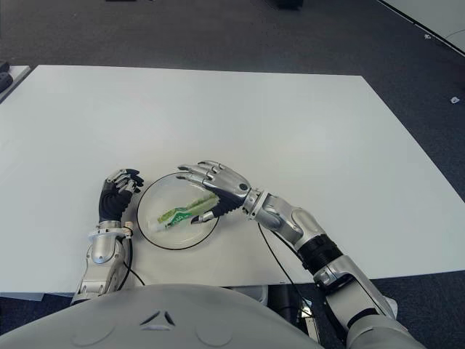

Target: Put the toothpaste on the table into the plate.

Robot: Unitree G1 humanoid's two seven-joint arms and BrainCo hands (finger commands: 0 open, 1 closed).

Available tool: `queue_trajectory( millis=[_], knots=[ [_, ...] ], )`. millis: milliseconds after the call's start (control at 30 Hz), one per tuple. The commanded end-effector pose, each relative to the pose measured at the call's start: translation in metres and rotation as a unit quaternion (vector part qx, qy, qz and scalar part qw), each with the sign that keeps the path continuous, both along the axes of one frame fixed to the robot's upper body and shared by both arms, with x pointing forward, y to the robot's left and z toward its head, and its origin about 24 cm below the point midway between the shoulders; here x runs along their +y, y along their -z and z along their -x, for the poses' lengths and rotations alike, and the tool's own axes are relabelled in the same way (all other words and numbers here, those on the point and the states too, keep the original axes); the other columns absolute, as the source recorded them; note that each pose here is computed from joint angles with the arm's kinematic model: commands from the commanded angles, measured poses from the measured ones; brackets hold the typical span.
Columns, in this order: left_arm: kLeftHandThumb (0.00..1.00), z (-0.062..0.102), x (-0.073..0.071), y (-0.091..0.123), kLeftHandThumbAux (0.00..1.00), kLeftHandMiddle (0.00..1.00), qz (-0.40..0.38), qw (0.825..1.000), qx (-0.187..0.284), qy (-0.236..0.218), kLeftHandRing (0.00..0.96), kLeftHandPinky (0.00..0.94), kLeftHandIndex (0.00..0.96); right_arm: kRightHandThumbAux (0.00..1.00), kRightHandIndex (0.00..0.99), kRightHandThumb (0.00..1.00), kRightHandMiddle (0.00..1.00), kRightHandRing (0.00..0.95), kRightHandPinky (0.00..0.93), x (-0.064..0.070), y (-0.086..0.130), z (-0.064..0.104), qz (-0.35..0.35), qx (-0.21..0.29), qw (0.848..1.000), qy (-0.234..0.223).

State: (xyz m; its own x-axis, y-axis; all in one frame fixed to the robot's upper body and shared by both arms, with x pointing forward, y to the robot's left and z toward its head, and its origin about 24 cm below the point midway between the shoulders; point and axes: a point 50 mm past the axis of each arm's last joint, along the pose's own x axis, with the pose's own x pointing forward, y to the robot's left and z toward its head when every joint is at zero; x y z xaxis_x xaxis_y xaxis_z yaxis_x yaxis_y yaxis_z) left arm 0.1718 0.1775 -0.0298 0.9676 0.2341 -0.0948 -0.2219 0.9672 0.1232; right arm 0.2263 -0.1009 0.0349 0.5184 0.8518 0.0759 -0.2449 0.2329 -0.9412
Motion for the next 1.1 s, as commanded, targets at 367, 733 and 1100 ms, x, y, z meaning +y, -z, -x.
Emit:
queue_trajectory(
  millis=[367,733,1100],
  knots=[
    [0.705,0.008,0.001,0.014,0.724,0.523,-0.001,0.999,0.044,-0.005,0.527,0.537,0.429,0.295,0.000,0.084,0.000,0.000,0.000,-0.010,0.003,-0.001,-0.054,-0.012,0.997,0.051],
    [0.704,0.008,0.001,0.014,0.724,0.523,-0.002,0.999,0.044,-0.004,0.528,0.534,0.428,0.317,0.000,0.074,0.000,0.000,0.000,-0.017,-0.001,-0.001,-0.106,0.012,0.990,0.090],
    [0.705,0.009,0.002,0.014,0.723,0.520,0.003,0.999,0.039,-0.004,0.521,0.523,0.429,0.619,0.039,0.197,0.062,0.077,0.197,-0.022,0.001,-0.001,-0.318,0.073,0.924,0.201]
  ],
)
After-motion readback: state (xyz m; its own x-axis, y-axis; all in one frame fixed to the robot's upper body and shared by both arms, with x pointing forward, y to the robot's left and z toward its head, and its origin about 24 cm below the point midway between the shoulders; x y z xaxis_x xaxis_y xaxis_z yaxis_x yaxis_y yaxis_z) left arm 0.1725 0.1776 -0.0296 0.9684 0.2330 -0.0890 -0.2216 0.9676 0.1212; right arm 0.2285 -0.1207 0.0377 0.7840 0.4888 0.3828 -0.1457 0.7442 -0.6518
